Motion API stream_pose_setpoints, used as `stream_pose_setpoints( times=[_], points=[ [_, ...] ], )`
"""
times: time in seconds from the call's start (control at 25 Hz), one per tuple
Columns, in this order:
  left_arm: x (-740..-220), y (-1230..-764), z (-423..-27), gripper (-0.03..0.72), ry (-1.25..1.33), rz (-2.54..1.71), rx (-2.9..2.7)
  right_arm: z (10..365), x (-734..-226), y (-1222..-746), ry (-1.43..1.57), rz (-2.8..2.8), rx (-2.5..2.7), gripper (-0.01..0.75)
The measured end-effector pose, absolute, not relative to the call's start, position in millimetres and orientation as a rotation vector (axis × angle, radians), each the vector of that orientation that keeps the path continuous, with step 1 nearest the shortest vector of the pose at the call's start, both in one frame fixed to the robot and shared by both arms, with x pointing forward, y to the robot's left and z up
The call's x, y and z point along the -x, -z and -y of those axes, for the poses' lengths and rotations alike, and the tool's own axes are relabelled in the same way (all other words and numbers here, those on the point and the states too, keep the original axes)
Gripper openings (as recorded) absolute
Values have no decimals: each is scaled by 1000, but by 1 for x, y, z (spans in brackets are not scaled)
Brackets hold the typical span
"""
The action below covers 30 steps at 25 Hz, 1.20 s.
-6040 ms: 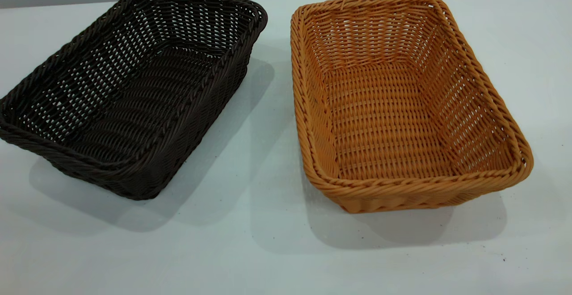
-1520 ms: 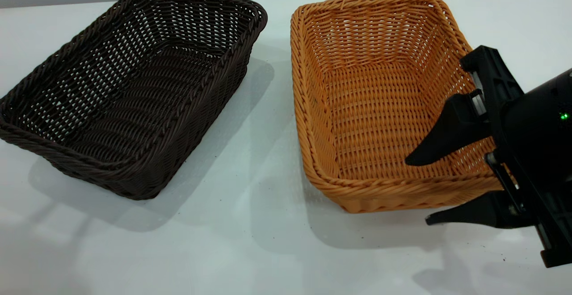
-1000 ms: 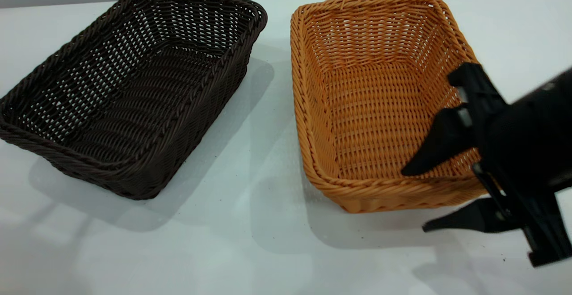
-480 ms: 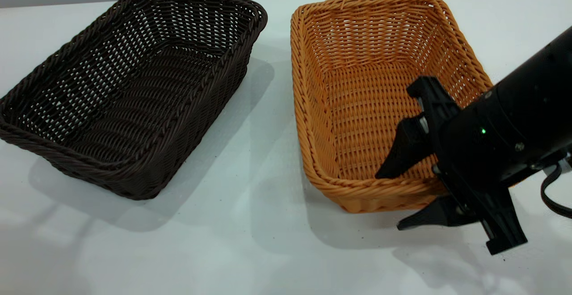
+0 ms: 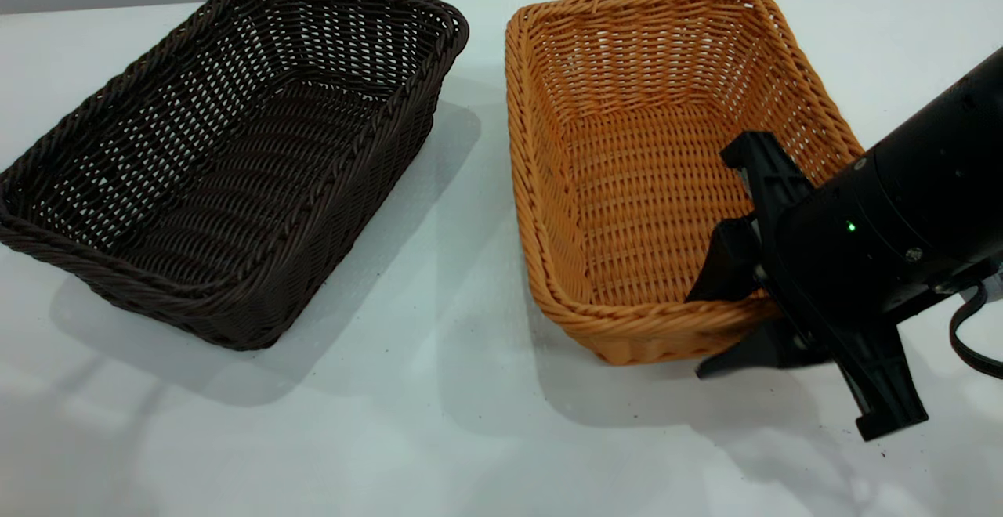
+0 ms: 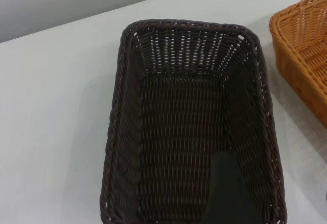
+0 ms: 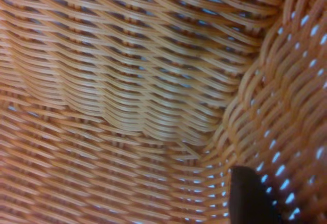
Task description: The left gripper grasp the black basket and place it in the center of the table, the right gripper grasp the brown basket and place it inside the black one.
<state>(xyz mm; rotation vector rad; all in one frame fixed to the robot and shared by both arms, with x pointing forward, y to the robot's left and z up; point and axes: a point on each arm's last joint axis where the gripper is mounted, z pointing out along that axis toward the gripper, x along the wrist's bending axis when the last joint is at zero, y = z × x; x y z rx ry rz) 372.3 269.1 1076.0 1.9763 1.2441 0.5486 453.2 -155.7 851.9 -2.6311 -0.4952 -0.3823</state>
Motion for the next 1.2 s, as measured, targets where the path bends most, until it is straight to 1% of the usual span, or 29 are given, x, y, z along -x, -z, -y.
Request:
stream_pose_setpoints(
  times=[0.16,0.2,0.4,0.48,0.76,0.96,1.2],
  points=[
    [-372,-1076,-269,396,-546,-1244,-1978,156,-453,-852,383,488,2630,114],
    [-372,-1076,-269,396,-543,-1244,-1980,156,-453,-852,383,486,2632,104],
    [-372,-1075,-269,396,-537,-1244,-1984,157,-454,-853,389,464,2650,105],
    [-372,-1075,-269,396,-537,-1244,-1984,163,-457,-856,411,430,2676,105],
    [-371,-1075,-269,396,-534,-1244,-1986,206,-481,-878,633,316,2773,104],
    [-373,-1073,-269,396,-523,-1255,-1989,226,-490,-904,821,439,2723,104],
    [-379,-1052,-266,396,-398,-1323,-1996,231,-509,-940,1046,790,2535,104]
  ],
)
